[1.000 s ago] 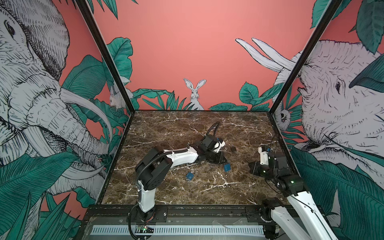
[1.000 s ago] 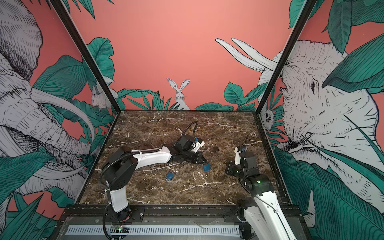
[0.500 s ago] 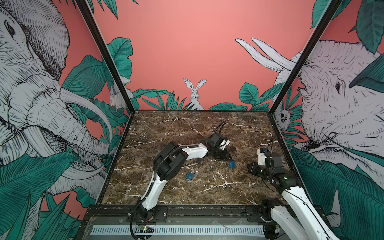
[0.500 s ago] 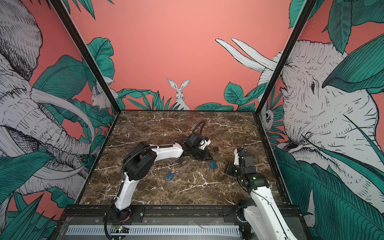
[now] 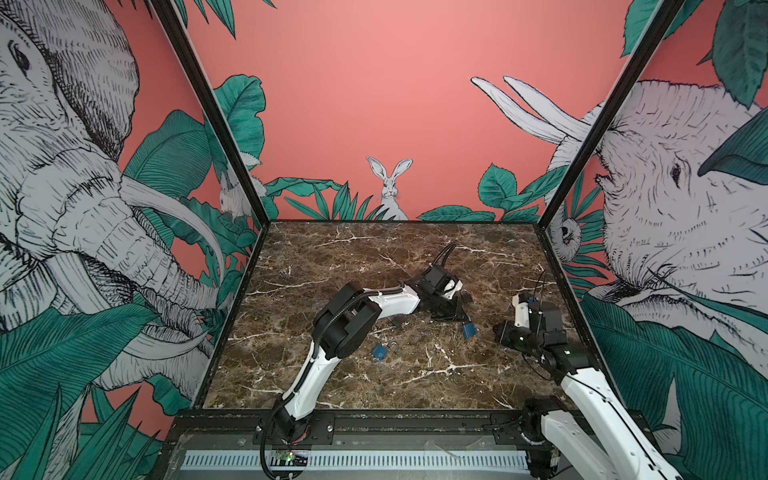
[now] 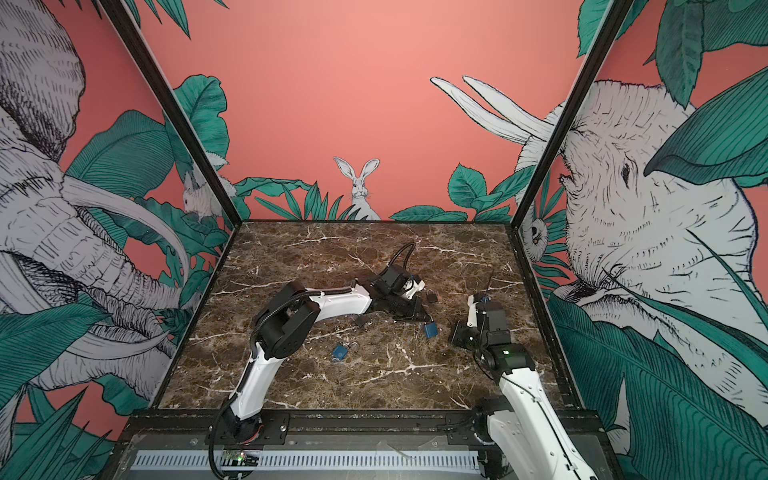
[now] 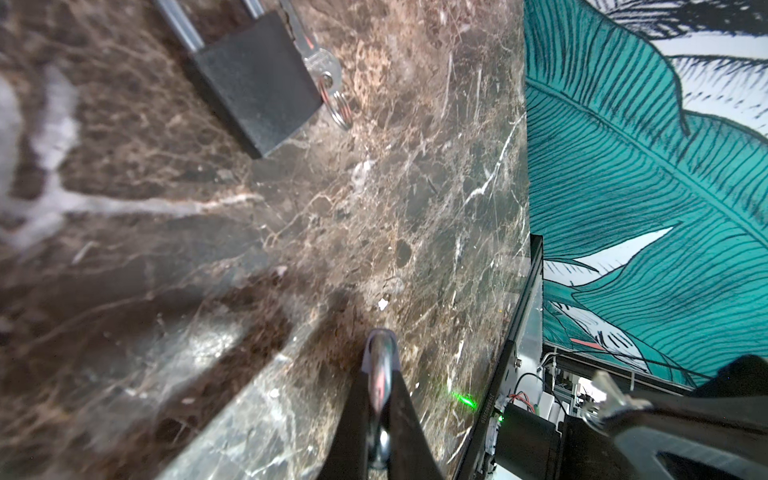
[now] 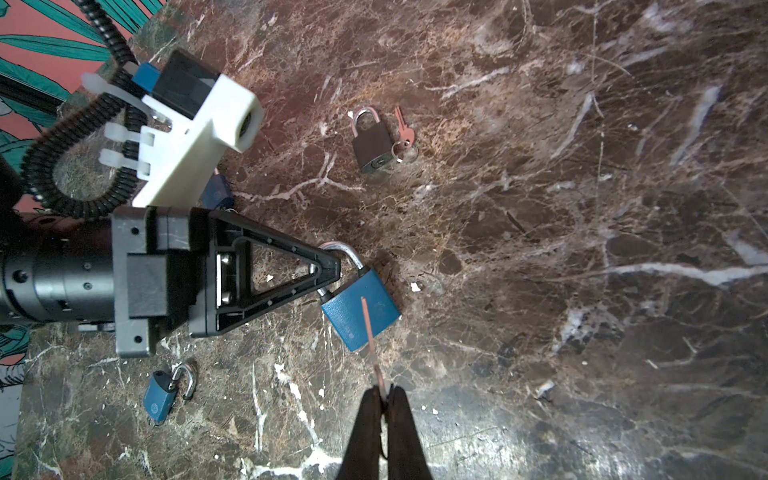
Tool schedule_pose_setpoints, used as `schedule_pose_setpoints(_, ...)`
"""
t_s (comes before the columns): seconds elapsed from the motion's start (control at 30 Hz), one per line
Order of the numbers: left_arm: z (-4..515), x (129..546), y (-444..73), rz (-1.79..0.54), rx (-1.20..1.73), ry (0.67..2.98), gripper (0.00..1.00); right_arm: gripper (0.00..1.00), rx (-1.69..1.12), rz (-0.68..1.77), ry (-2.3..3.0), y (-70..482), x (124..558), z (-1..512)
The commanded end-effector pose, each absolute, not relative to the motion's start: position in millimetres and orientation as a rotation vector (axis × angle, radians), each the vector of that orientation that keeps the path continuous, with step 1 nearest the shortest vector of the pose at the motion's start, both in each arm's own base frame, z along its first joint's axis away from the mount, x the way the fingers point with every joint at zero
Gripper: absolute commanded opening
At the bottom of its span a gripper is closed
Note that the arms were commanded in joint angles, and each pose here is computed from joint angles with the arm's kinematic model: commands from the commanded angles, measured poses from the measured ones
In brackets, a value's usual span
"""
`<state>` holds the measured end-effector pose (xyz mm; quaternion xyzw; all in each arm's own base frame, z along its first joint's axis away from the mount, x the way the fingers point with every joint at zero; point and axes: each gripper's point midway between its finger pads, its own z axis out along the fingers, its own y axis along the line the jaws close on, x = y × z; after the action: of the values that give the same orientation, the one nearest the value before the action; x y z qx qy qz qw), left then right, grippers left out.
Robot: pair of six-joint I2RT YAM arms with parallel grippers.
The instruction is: Lock with the key
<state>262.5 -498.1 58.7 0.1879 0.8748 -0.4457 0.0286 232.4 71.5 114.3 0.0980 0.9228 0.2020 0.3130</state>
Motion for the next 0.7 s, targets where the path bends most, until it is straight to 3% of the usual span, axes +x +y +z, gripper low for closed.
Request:
schedule_pose_setpoints(0.0,60,260,-498,-1.355,0.573,2.726,0.19,0.00,0.235,0.530,2.417,72,238,112)
schedule_pose_setpoints(0.17,56,269,-494,-1.288,0.534,2.725,0.28,0.00,0.219,0.536,2.417,73,240,112)
schedule_pose_setpoints(0.67,93,300,-465,-1.245,0.447,2.636,0.31,0.00,0.208,0.606,2.445,83,241,94)
